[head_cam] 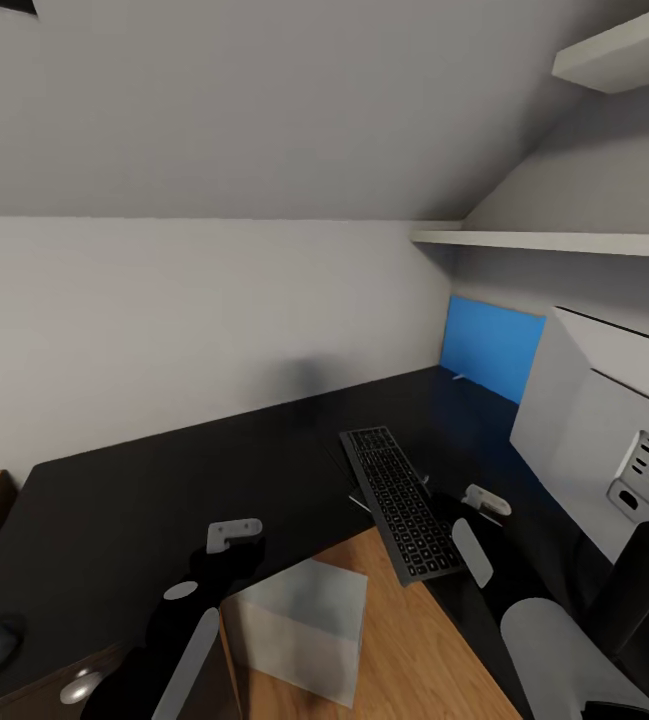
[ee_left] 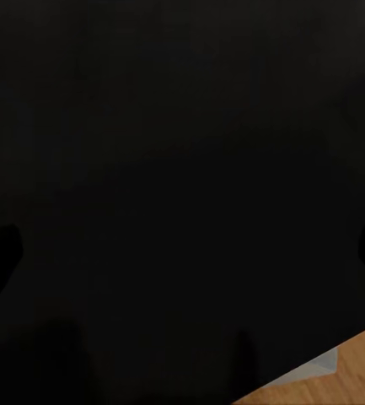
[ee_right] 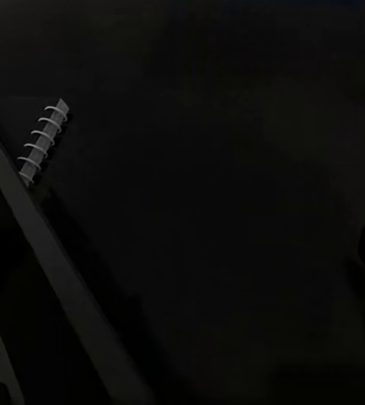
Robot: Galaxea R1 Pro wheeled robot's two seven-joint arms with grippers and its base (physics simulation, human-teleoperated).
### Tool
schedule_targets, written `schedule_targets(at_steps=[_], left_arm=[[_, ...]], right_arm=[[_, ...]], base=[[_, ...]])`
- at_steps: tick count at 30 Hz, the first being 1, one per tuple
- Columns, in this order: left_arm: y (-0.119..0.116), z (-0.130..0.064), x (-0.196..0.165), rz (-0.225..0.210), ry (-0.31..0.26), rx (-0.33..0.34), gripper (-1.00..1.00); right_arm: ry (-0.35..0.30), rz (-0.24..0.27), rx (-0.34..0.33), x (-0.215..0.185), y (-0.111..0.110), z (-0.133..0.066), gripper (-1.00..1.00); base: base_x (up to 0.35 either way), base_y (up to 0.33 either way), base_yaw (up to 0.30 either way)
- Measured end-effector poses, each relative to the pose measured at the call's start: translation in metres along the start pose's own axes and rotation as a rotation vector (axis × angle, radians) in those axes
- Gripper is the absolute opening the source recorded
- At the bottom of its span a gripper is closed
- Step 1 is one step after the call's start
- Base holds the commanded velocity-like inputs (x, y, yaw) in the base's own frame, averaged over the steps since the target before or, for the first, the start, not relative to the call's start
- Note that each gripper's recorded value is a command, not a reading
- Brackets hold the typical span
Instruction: In the bedroom, organize the workspace by keeping the computer under the desk, ensuring the monitor is on the desk, placing the keyboard on the desk next to the monitor, placing the mouse on the desk next to the keyboard, moving the folder from the swivel chair onto the desk next to the mouse, stacking the notebook on top of the folder with the pen on top of the notebook, and positioning the swivel chair next to the desk.
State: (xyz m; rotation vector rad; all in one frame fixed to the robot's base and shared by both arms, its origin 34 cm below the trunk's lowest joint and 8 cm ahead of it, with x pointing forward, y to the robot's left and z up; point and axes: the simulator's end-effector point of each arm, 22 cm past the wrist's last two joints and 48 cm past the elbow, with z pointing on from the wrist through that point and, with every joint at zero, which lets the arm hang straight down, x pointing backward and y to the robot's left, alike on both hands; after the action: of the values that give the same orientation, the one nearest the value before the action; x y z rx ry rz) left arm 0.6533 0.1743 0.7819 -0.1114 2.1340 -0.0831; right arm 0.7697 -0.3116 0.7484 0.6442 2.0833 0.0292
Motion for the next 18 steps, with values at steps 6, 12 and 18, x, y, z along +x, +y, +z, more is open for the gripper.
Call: schedule_targets(at_steps=[6, 12, 18], left_arm=[[-0.0002, 0.0001, 0.0005, 0.0, 0.001, 0.001, 1.0], [-0.0002, 0.0003, 0.0005, 0.001, 0.001, 0.001, 1.0], [-0.0003, 0.0003, 0.0006, 0.001, 0.001, 0.001, 1.0]], right_arm=[[0.001, -0.001, -0.002, 0.0011, 0.0021, -0.0004, 1.0], [0.003, -0.002, -0.003, 0.0023, 0.004, -0.0008, 1.0], [0.003, -0.002, -0.004, 0.0025, 0.0043, -0.0008, 1.0]], base=[[0.0, 0.0, 0.0], [0.0, 0.0, 0.0], [0.0, 0.0, 0.008]])
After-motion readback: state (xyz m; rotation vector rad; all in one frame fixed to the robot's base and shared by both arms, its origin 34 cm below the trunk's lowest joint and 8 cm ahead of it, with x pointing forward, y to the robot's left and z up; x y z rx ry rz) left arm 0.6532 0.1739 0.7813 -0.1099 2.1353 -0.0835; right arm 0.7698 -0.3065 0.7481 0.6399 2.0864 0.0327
